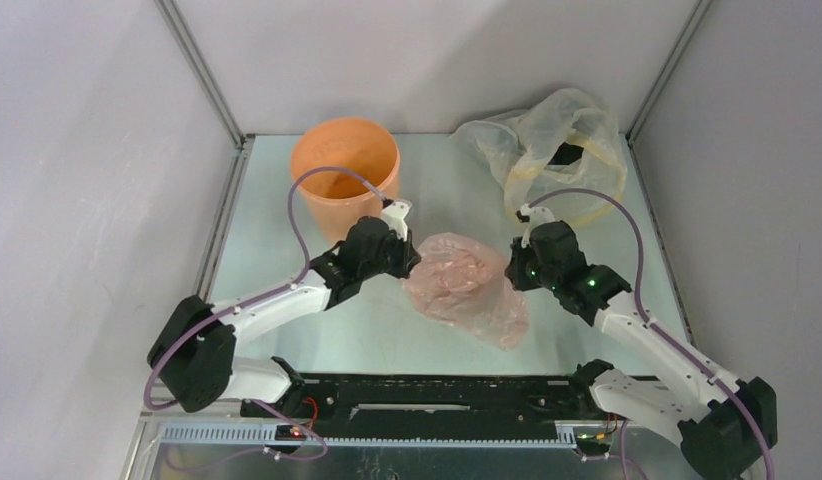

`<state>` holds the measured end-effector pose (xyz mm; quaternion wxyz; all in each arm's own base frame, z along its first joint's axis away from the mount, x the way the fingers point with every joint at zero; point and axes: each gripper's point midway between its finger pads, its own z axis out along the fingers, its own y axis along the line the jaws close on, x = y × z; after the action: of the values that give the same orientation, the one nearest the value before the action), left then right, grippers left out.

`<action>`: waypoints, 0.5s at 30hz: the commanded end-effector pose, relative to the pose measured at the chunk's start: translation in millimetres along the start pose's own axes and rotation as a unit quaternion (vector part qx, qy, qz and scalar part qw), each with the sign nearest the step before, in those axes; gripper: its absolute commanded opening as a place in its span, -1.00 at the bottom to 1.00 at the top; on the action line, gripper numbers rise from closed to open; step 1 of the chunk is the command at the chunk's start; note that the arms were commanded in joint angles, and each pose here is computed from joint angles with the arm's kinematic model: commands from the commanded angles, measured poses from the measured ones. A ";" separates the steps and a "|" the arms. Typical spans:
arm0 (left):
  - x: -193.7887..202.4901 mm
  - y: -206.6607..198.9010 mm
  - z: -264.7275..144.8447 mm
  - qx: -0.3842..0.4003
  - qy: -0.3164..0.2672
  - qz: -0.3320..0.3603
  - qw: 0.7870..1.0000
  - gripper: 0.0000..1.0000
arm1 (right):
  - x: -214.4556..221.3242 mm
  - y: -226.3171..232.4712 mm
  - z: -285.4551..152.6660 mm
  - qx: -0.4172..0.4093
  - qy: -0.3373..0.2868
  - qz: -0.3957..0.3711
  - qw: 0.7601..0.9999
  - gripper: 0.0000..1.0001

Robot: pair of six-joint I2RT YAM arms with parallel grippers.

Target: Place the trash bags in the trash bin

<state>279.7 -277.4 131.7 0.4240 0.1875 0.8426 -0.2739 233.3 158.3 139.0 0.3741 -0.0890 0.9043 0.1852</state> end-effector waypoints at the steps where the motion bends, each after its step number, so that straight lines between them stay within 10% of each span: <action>1: -9.7 2.2 -23.6 -0.052 -0.028 0.005 0.998 -0.99 | -36.3 -15.9 -7.7 0.107 -0.050 -0.033 0.992 -0.85; 7: 15.4 -0.3 -40.3 -0.092 0.003 -0.021 0.995 -1.00 | -52.2 15.8 -25.4 0.110 -0.103 -0.095 0.984 0.24; 15: 32.3 -15.4 -41.5 -0.067 0.026 -0.101 0.992 -1.00 | -24.3 98.9 -34.4 -0.043 -0.100 -0.151 0.983 0.20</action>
<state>237.0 -257.9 130.1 0.4031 0.1202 0.8783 -0.2271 207.0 207.3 184.9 0.4637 -0.2063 0.8532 0.1202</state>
